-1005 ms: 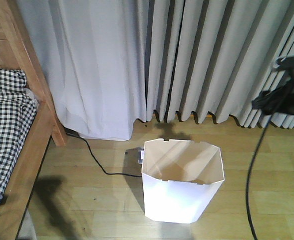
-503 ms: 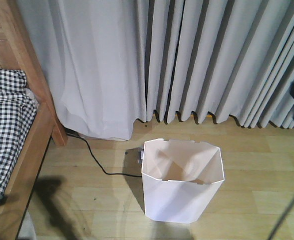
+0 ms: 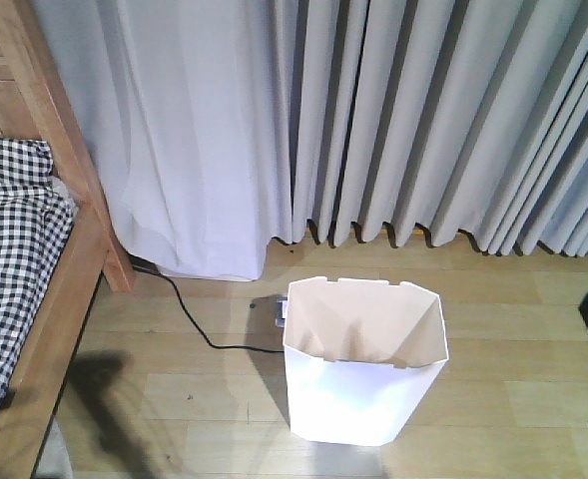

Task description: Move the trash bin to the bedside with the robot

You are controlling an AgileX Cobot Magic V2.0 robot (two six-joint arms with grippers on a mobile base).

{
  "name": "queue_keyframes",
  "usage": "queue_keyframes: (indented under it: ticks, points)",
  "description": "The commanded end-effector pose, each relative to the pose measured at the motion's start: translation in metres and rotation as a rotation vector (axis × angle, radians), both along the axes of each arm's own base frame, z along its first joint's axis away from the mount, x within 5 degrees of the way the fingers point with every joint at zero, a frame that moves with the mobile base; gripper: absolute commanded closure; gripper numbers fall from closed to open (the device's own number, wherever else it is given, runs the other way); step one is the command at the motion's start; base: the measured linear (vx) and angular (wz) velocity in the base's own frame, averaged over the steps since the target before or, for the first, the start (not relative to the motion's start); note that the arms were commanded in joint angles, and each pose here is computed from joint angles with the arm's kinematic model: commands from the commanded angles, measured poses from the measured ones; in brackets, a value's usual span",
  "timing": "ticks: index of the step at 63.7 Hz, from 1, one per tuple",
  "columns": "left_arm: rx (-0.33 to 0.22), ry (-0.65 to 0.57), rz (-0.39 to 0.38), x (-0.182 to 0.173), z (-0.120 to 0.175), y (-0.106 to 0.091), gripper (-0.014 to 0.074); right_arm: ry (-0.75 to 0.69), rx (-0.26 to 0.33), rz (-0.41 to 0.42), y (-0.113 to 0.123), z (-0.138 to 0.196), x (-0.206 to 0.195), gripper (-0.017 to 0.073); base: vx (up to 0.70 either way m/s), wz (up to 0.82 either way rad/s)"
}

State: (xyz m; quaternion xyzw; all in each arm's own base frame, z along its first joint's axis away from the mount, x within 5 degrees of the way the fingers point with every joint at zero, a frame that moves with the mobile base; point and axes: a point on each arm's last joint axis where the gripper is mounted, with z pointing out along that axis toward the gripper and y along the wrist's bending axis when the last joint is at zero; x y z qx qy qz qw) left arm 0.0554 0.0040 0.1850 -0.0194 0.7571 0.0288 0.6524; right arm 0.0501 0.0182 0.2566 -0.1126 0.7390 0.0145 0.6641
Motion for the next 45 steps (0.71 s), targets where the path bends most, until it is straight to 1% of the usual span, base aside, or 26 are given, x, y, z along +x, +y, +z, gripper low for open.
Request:
queue_keyframes:
  ticks: [1, 5, 7, 10, 15, 17, 20, 41, 45]
  points:
    - [0.000, -0.067, -0.001, 0.0004, 0.0008, -0.0001, 0.0600, -0.103, -0.004, -0.038, -0.0030, 0.0141, -0.0060, 0.0071, 0.00, 0.00]
    - [0.000, -0.067, -0.001, 0.0004, 0.0008, -0.0001, 0.0600, -0.106, -0.017, -0.052, -0.0042, 0.0137, -0.0075, 0.0142, 0.00, 0.00]
    - [0.000, -0.067, -0.001, 0.0004, 0.0008, -0.0001, 0.0600, -0.100, -0.023, -0.060, -0.0048, 0.0130, -0.0075, 0.0199, 0.00, 0.00]
    - [0.000, -0.067, -0.001, 0.0004, 0.0008, -0.0001, 0.0600, -0.091, -0.027, -0.069, -0.0057, 0.0122, -0.0074, 0.0312, 0.00, 0.00]
    - [0.000, -0.067, -0.001, 0.0004, 0.0008, -0.0001, 0.0600, -0.093, -0.062, -0.087, -0.0076, 0.0120, -0.0073, 0.0522, 0.00, 0.00]
    - [0.000, -0.067, -0.001, 0.0004, 0.0008, -0.0001, 0.0600, -0.092, -0.062, -0.089, -0.0078, 0.0119, -0.0073, 0.0576, 0.00, 0.00]
    - [0.000, -0.067, -0.001, 0.0004, 0.0008, -0.0001, 0.0600, -0.085, -0.049, -0.086, -0.0075, 0.0114, -0.0073, 0.0573, 0.00, 0.00]
    - [0.000, -0.067, -0.001, 0.0004, 0.0008, -0.0001, 0.0600, -0.081, -0.049, -0.084, -0.0073, 0.0111, -0.0073, 0.0568, 0.00, 0.00]
    - [0.000, -0.067, -0.001, 0.0004, 0.0008, -0.0001, 0.0600, -0.079, -0.022, -0.077, -0.0066, 0.0091, -0.0066, 0.0568, 0.00, 0.00]
